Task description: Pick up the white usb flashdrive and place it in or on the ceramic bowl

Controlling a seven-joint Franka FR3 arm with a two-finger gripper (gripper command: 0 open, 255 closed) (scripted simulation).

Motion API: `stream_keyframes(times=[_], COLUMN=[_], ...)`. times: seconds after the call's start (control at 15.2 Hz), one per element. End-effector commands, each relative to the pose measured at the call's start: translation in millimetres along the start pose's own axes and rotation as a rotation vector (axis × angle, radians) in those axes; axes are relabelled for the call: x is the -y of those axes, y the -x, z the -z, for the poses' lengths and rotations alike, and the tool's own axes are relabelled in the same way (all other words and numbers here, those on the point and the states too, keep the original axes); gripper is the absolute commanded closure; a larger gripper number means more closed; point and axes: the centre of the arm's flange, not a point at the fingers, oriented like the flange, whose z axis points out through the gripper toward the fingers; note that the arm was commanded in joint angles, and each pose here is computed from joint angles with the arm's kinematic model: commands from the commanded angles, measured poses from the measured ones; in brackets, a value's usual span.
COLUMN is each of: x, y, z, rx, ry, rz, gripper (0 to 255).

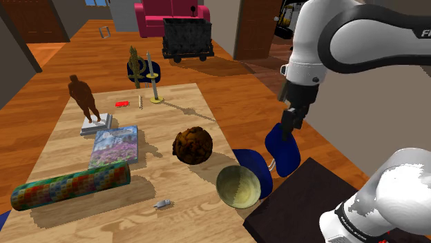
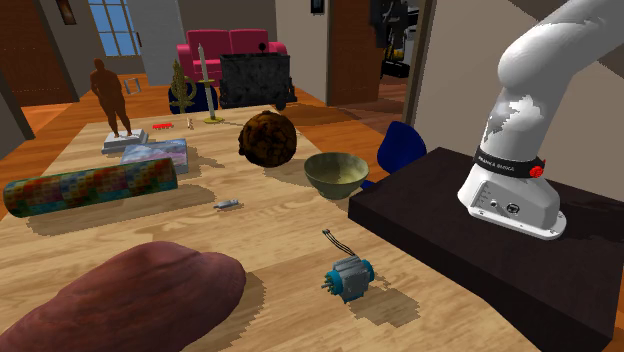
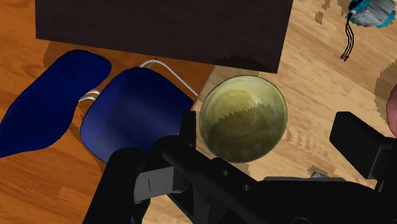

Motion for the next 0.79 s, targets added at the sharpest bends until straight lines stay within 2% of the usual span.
stream_keyframes(times=[0.0,0.73], x=[17,103], y=[-12,-86], z=[-17,-104], rx=[-0.010,-0.057], ry=[0.001,0.014], rz=[-0.012,-0.072], gripper=[0,0])
